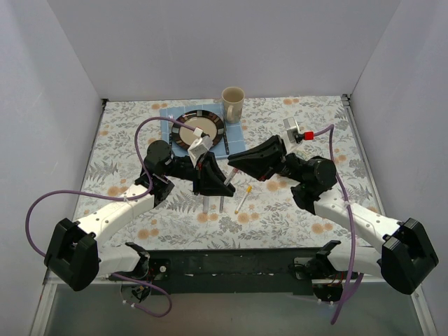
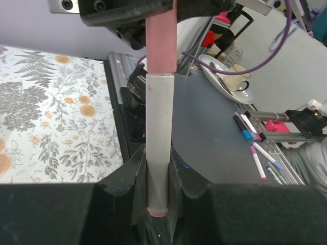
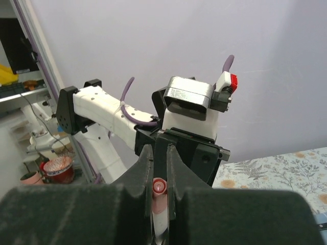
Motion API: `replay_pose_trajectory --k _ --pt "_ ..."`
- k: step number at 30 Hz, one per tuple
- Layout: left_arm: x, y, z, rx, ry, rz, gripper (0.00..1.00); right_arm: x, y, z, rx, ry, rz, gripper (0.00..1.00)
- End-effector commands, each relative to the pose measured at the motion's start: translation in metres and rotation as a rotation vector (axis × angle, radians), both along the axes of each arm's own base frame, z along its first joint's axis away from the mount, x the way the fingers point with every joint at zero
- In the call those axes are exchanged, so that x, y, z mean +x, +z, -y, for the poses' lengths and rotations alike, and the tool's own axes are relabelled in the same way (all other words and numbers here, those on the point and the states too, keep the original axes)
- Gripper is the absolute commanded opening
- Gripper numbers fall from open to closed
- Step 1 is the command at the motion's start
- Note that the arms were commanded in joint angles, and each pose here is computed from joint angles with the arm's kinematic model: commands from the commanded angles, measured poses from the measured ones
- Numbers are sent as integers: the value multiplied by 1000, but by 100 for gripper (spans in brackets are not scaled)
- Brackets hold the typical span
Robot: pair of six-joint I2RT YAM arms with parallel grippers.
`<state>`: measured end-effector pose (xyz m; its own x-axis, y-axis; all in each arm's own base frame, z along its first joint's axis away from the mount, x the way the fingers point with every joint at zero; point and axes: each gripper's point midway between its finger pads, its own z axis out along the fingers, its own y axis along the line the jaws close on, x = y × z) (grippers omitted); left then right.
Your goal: Insert the pens into the pen caps
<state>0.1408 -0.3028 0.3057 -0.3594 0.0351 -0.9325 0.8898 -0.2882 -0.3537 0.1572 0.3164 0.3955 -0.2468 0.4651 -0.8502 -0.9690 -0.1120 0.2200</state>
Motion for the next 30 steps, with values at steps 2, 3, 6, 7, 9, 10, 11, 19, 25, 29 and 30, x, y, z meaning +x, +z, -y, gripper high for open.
replay_pose_trajectory --k 2,3,6,7,9,10,11,19,25,29,30 --pt "64 84 8 -221 369 195 0 -37 -99 -31 -298 199 -247 1" --pt "67 84 8 -216 377 203 0 -34 -104 -32 -317 172 -257 1" --pt "67 88 6 -214 359 200 0 -26 -115 -33 -371 103 -224 1" --pt "66 91 2 -219 339 188 0 -31 -120 -33 -387 130 -207 1" --pt "70 94 -9 -222 332 167 0 -34 -123 -34 -394 158 -178 1" --pt "65 97 -12 -232 305 161 0 -38 -125 -33 -398 182 -165 1" --pt "63 97 -14 -235 296 151 0 -44 -123 -32 -391 214 -138 1" --pt "61 100 -17 -233 286 197 0 -61 -122 -44 -390 354 -152 1" --pt "70 94 -14 -234 308 169 0 -54 -116 -57 -345 311 -212 1" --pt "75 99 -15 -217 346 193 0 -47 -134 -65 -432 242 -239 1" --pt "77 96 -15 -202 359 189 0 -46 -135 -66 -440 227 -241 1"
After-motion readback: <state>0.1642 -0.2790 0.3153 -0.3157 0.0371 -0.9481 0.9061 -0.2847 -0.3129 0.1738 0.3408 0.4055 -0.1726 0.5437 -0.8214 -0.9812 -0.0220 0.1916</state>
